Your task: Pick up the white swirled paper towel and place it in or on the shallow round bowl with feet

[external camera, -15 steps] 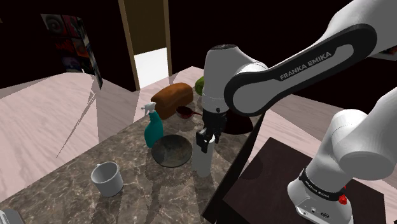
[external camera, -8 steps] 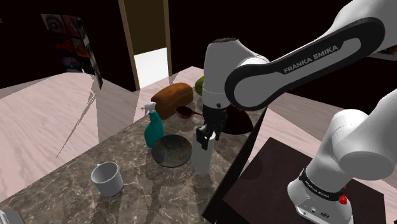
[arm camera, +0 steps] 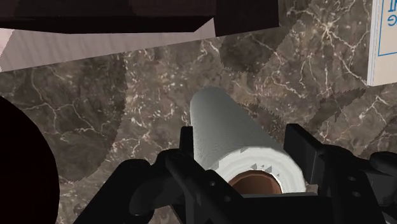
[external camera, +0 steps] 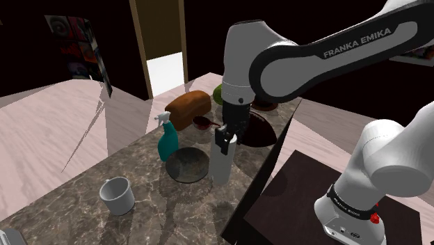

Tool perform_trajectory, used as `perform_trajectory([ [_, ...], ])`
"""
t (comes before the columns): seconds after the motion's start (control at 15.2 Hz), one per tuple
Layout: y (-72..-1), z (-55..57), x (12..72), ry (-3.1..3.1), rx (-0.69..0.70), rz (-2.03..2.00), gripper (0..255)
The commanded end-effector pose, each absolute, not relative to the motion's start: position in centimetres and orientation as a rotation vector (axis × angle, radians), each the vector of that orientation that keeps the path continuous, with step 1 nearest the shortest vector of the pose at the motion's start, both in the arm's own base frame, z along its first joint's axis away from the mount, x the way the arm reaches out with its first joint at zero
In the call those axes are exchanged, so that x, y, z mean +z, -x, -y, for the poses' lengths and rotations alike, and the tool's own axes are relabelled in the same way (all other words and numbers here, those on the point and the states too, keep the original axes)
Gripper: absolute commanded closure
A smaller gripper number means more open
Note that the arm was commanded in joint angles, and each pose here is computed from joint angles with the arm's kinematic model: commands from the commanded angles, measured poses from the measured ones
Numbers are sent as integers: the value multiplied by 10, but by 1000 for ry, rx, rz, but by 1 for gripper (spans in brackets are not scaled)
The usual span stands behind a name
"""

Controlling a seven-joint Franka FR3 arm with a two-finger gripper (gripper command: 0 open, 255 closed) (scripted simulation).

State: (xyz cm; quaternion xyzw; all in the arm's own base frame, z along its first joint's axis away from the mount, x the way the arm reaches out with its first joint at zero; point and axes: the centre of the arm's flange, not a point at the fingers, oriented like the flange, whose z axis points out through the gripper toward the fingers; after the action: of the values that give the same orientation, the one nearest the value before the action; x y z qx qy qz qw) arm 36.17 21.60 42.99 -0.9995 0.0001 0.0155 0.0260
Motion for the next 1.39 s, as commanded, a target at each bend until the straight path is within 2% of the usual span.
perform_trajectory([
  [0.0,-361,-215,440,3089,49,0,255],
  [0.66,-361,-215,493,3089,49,0,255],
  [1.32,-479,-239,547,3089,49,0,255],
])
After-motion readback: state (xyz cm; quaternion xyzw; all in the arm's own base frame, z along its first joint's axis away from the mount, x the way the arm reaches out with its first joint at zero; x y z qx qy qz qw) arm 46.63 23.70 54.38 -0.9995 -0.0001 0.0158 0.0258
